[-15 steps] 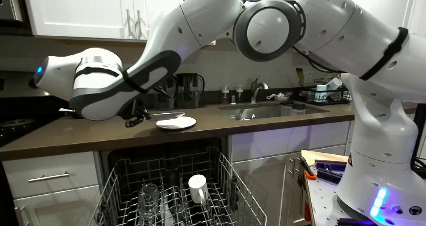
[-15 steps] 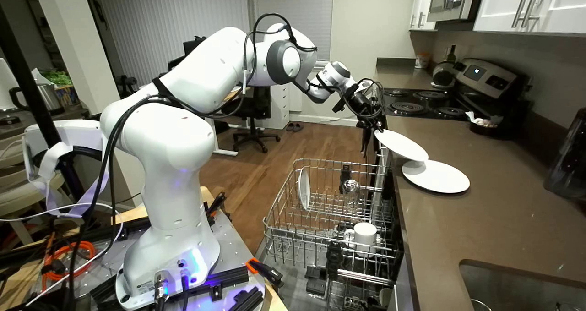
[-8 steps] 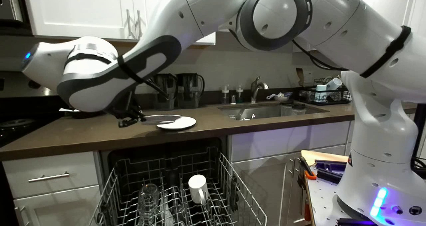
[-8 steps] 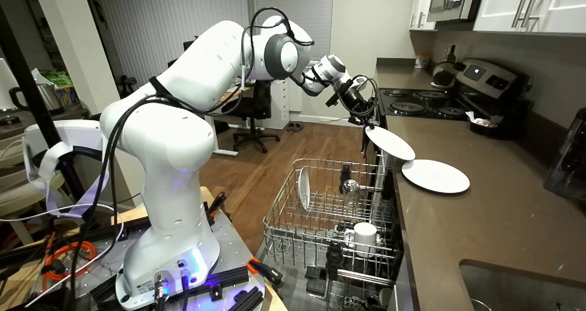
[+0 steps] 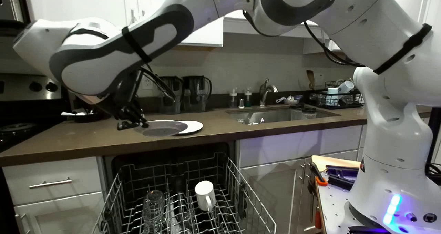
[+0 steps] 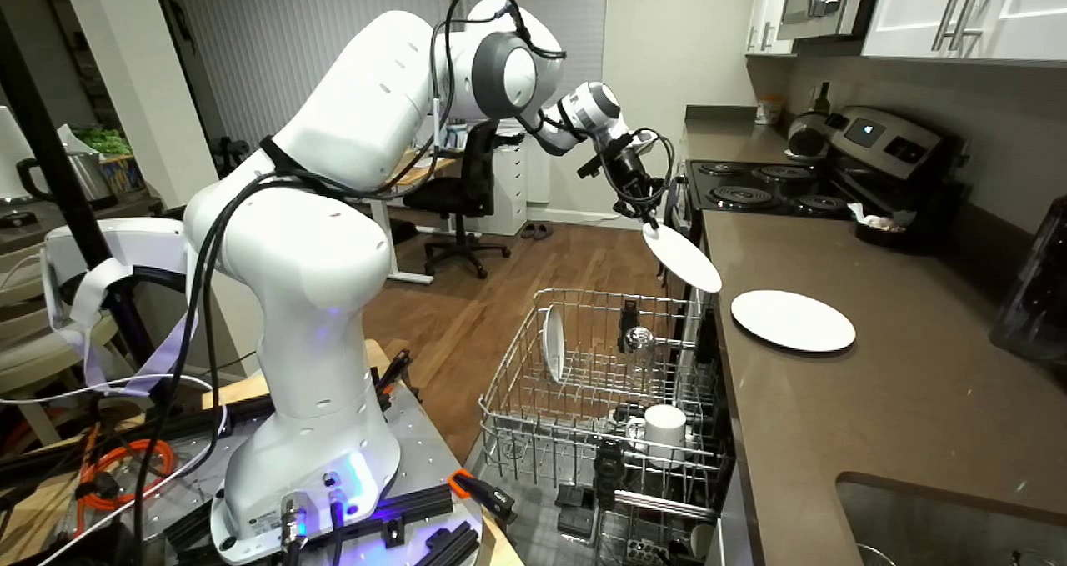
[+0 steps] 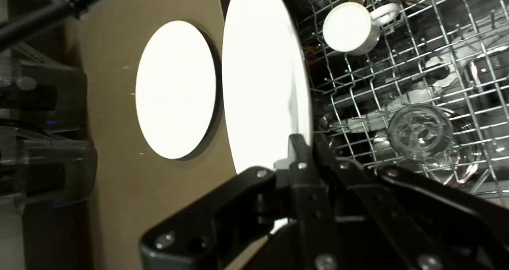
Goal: Pick a plate on the counter and put it in the rack
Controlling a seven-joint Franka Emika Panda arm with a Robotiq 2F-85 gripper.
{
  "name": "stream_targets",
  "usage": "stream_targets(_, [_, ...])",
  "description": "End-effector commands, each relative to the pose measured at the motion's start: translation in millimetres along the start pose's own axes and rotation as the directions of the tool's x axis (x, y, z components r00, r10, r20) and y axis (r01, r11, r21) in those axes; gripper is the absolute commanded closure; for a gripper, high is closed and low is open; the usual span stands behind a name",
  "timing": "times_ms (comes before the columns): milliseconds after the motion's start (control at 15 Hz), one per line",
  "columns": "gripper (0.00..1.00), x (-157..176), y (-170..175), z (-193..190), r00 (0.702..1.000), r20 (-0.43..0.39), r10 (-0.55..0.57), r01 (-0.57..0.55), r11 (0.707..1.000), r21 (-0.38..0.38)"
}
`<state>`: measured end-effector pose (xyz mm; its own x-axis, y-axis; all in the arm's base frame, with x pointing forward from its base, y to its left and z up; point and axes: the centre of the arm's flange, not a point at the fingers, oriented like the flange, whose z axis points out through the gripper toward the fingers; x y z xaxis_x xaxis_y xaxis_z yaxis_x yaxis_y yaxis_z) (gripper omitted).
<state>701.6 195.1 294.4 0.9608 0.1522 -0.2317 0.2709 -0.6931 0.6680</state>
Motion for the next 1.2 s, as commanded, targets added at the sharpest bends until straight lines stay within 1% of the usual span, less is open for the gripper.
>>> stream_targets(0, [0.95,-32.6,12.9,-5.7,0.995,-0.060,-0.074,0.080,0.991,0.107])
stream_targets(200, [0.95,-40.3,12.0,-6.8,0.988,-0.133,-0.081,0.106,0.976,0.192])
stream_targets(333, [0.95,-44.9,12.0,-2.9,0.981,-0.178,-0.072,0.117,0.960,0.255])
stream_targets(533, [0.95,-50.7,11.1,8.3,0.966,-0.255,-0.052,0.142,0.926,0.350])
stream_targets(733, [0.95,-52.6,6.9,22.4,0.935,-0.353,-0.029,0.188,0.886,0.425])
stream_targets(933, [0.95,-56.1,-1.3,31.9,0.889,-0.456,-0.035,0.270,0.844,0.463])
stream_targets(1000, [0.95,-57.5,-3.5,34.3,0.880,-0.475,-0.034,0.287,0.833,0.472])
stream_targets(1067, [0.95,-59.7,-5.6,36.2,0.879,-0.474,-0.041,0.294,0.830,0.473])
stream_targets(1133, [0.95,-62.4,-7.2,37.0,0.886,-0.461,-0.052,0.287,0.843,0.455])
